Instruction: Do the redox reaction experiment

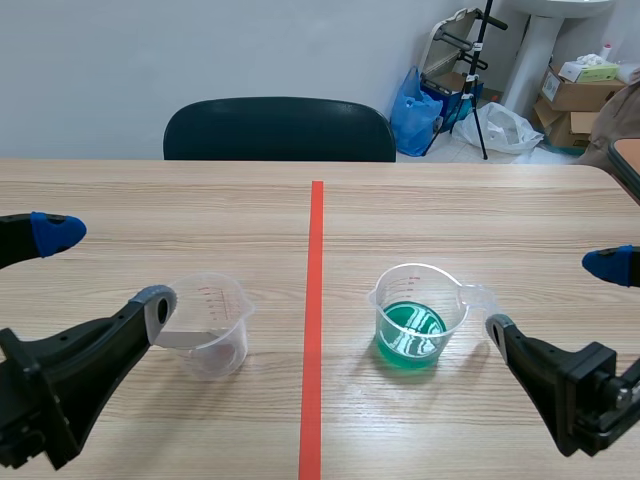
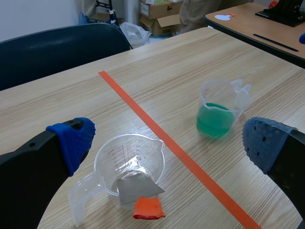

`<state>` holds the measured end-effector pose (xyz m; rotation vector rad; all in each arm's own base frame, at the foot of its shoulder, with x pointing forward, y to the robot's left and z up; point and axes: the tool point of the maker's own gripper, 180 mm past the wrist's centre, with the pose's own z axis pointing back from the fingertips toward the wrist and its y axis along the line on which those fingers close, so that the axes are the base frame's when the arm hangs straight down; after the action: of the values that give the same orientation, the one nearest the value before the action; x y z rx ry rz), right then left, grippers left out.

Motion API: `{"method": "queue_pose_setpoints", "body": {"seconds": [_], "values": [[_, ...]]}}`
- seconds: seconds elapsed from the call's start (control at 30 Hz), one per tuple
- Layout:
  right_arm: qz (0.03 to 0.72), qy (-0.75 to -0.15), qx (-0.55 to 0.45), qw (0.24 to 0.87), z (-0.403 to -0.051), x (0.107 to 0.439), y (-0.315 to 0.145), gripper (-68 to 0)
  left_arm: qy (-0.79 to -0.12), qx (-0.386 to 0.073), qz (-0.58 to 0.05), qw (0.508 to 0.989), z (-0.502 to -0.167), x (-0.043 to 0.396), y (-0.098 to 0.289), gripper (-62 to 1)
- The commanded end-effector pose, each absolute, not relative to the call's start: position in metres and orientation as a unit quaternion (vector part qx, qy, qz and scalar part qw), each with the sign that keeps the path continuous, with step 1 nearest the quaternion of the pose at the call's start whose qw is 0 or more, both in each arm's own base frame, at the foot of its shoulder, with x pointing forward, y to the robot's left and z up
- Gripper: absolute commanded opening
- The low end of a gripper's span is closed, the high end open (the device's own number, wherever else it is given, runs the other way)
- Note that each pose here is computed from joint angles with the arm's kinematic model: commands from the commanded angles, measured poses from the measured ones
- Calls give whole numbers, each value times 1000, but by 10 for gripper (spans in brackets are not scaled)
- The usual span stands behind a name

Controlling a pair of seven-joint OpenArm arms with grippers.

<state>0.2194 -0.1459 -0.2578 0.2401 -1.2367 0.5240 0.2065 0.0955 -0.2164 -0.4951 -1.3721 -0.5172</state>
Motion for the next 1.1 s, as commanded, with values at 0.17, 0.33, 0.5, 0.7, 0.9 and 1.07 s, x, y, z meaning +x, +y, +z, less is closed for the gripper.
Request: {"method": "queue_pose_setpoints", "body": {"seconds": [0.17,0.33,0.5,0.7,0.9,1.07], "values": [[246,-587,112,763,-247,224,-144,4,-625,-228,-231,710,-210,206,94,14],[246,-587,112,763,-247,224,-144,4,-625,-228,-231,710,-210,206,94,14],[245,-587,112,763,-247,224,-144,4,-625,-228,-231,710,-210,206,94,14],[245,-588,111,763,-246,225,-144,4,-623,-231,-227,712,-212,203,94,14],[244,-588,110,763,-247,225,-144,4,-629,-232,-210,711,-211,191,100,14],[244,-588,109,763,-246,225,-145,4,-622,-206,-199,729,-218,185,116,14]]}}
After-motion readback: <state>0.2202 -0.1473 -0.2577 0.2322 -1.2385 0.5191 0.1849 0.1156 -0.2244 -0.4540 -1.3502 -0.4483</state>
